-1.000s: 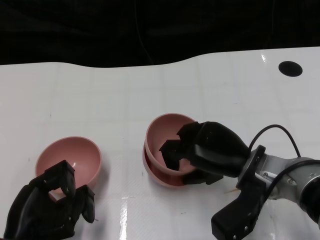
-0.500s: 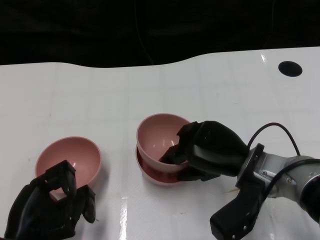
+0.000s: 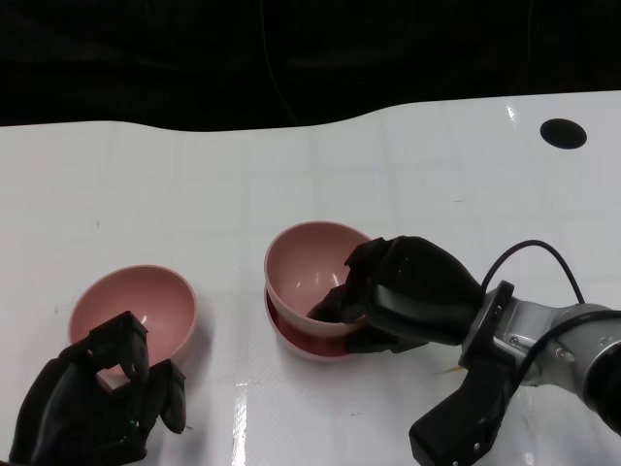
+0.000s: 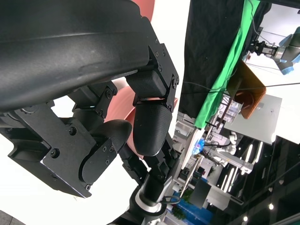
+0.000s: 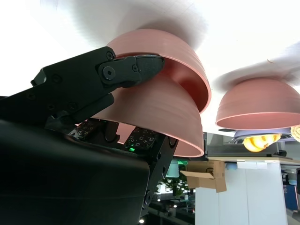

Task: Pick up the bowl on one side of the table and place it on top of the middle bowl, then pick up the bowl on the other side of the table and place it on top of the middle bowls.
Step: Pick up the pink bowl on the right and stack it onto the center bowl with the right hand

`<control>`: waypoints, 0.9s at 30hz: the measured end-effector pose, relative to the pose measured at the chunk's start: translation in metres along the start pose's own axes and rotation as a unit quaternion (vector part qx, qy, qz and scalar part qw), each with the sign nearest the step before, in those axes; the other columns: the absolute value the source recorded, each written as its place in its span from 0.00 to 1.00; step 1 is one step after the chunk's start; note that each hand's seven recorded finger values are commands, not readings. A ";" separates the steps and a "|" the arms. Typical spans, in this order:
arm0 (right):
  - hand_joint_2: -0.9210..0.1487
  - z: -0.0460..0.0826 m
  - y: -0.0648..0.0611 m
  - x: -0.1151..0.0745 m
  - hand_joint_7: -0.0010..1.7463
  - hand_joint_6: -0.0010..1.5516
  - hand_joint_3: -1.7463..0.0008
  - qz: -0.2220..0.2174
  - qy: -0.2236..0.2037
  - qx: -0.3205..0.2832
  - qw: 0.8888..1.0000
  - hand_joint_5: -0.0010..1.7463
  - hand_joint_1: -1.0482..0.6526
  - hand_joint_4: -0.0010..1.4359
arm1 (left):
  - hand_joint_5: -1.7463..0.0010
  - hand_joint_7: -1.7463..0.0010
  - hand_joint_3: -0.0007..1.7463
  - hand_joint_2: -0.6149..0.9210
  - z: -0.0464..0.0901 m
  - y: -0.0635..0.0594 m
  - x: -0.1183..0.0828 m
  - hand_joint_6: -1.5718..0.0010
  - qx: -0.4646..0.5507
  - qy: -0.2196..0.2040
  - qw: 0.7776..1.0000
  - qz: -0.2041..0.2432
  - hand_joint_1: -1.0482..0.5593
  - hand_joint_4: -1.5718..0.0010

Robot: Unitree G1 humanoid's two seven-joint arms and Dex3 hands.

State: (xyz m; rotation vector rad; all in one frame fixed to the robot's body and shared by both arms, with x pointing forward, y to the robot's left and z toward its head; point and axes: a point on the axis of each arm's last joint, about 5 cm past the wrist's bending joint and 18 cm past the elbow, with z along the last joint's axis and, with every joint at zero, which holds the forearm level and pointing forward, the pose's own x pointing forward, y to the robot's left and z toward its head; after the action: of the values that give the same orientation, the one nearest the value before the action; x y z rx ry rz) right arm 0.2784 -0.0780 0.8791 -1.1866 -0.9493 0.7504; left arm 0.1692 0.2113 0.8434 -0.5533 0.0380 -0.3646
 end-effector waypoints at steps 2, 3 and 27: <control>0.00 0.000 0.000 0.000 0.00 0.58 0.76 0.002 0.001 -0.006 1.000 0.15 0.24 0.59 | 0.00 0.00 0.84 0.64 -0.001 0.000 0.000 0.48 -0.001 0.001 1.000 0.001 0.62 0.43; 0.00 0.000 0.000 -0.001 0.00 0.55 0.75 0.005 0.003 -0.009 1.000 0.10 0.21 0.56 | 0.00 0.00 0.85 0.64 -0.001 0.001 0.000 0.48 -0.001 0.002 1.000 0.001 0.62 0.43; 0.00 0.004 0.002 -0.010 0.00 0.05 0.66 0.053 0.016 -0.001 0.998 0.00 0.03 0.00 | 0.00 0.00 0.82 0.65 -0.002 0.002 0.002 0.48 0.005 0.000 1.000 0.002 0.63 0.42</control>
State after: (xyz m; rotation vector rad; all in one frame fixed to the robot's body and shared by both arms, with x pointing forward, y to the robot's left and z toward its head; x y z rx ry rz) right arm 0.2707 -0.0848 0.8758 -1.2542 -0.8673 0.8126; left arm 0.1719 0.2111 0.8411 -0.5436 0.0371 -0.3613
